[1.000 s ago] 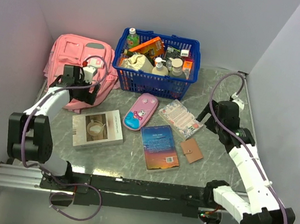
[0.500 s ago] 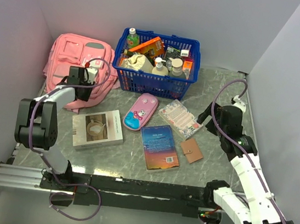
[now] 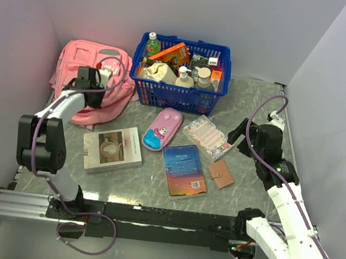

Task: Pack the student bag
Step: Pick up the student bag at the center of the board, then place the student bag at the center of the board.

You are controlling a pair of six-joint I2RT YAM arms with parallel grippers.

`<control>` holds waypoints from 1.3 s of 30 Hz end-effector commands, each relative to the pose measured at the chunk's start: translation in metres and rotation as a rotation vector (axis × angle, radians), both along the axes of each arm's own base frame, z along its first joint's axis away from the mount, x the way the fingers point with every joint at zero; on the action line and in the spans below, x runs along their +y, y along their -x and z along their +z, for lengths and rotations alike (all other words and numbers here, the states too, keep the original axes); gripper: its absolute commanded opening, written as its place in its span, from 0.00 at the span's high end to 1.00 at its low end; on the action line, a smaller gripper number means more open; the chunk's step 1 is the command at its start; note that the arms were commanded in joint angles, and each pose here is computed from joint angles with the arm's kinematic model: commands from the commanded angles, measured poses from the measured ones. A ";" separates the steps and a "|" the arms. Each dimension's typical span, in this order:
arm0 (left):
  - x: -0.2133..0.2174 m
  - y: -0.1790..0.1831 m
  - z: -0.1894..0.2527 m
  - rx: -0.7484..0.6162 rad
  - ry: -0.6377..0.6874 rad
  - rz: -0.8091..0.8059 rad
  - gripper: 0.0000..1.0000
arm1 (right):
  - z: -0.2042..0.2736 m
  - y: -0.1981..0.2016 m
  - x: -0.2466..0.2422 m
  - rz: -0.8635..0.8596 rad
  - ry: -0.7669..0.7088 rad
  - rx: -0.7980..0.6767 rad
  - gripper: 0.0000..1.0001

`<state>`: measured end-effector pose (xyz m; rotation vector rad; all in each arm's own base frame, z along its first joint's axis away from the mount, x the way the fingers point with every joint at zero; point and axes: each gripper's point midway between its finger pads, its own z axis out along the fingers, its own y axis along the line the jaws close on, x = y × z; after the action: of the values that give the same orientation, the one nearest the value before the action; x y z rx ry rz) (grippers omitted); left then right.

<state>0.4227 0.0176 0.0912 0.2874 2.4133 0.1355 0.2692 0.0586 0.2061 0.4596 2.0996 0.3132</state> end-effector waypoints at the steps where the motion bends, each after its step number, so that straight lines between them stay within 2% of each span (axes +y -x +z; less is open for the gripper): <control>1: -0.013 -0.022 0.128 -0.279 0.096 -0.002 0.99 | 0.015 -0.002 0.007 0.036 -0.020 -0.063 0.08; 9: -0.023 -0.010 0.233 -0.442 0.135 -0.041 0.99 | 0.019 0.002 0.008 0.049 -0.023 -0.081 0.09; 16: -0.005 0.010 0.378 -0.771 0.090 0.040 0.99 | 0.019 0.005 0.013 0.076 -0.038 -0.083 0.11; 19: 0.004 0.028 0.427 -0.886 0.070 0.087 0.99 | 0.020 0.007 0.015 0.089 -0.046 -0.089 0.11; 22: -0.003 0.047 0.455 -0.952 0.073 0.041 0.99 | 0.020 0.008 0.015 0.093 -0.053 -0.096 0.11; 24: -0.005 0.061 0.461 -0.957 0.068 0.025 0.99 | 0.020 0.009 0.017 0.103 -0.057 -0.098 0.11; 25: -0.016 0.063 0.459 -0.944 0.088 -0.035 0.99 | 0.021 0.009 0.018 0.106 -0.059 -0.100 0.11; 28: -0.034 0.073 0.422 -0.822 0.106 -0.147 0.99 | 0.020 0.009 0.020 0.114 -0.064 -0.096 0.12; 33: -0.111 0.115 0.313 -0.552 0.183 -0.512 0.99 | 0.018 0.008 0.020 0.115 -0.060 -0.092 0.12; 38: -0.179 0.178 0.264 -0.355 0.312 -0.853 0.99 | 0.016 0.008 0.018 0.111 -0.048 -0.080 0.13; 39: -0.192 0.191 0.256 -0.297 0.359 -0.936 0.94 | 0.015 0.008 0.018 0.110 -0.047 -0.077 0.13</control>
<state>0.2740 -0.1272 0.3513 0.8002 1.8714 -0.3548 0.2582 0.0751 0.2182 0.3769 2.0642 0.4410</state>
